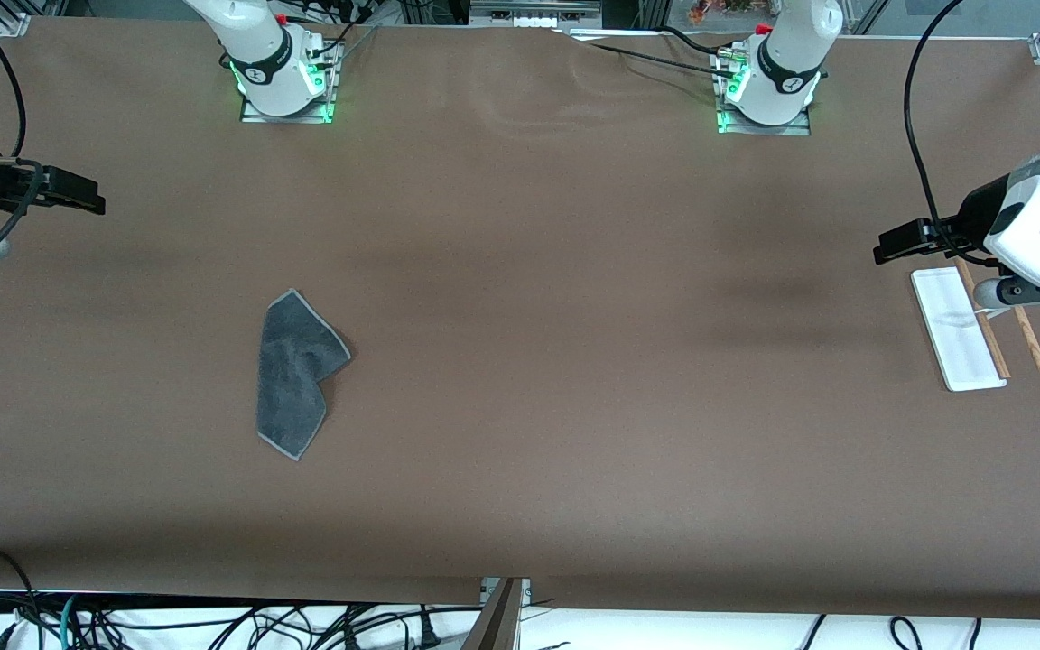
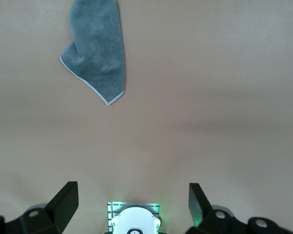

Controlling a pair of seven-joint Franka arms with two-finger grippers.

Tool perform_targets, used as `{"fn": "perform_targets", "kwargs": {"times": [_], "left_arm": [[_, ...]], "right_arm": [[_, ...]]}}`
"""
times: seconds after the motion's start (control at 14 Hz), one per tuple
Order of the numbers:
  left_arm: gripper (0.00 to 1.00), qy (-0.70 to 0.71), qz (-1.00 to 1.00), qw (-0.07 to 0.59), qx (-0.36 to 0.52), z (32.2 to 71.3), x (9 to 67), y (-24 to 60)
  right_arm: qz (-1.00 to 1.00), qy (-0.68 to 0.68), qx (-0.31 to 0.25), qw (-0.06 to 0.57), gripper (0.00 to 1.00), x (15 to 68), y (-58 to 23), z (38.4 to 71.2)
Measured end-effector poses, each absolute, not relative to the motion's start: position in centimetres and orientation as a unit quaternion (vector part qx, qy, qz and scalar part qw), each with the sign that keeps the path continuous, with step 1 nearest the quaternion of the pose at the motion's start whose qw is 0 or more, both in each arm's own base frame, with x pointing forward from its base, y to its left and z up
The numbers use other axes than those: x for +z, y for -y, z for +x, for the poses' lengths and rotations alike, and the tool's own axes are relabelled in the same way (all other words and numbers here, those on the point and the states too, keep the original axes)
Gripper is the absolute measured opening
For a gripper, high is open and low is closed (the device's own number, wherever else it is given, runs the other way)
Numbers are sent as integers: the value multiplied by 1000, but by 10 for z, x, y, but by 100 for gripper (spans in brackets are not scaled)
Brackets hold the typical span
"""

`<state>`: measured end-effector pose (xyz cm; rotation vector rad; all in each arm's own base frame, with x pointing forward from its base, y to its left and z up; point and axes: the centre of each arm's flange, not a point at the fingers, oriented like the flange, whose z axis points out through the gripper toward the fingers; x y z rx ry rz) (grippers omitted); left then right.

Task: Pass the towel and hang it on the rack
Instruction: 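Move the right gripper toward the grey towel on the table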

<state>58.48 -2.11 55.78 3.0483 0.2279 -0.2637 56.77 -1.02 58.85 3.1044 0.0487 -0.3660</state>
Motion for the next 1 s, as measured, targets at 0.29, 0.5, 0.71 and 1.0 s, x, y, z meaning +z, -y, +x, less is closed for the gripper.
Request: {"fn": "perform_targets", "kwargs": {"times": [0.29,0.5,0.71,1.0], "left_arm": [[100,-74,993,37,-85,585,558,21],[100,-74,993,37,-85,585,558,21],[100,-74,993,37,-85,585,558,21],[100,-74,993,37,-85,585,558,22]], "right_arm": [[993,-19,-113,8,100,589,6,569],[994,-19,-111,8,100,589,6,569],[994,-19,-111,8,100,589,6,569],[994,-19,-111,8,100,590,6,569]]}}
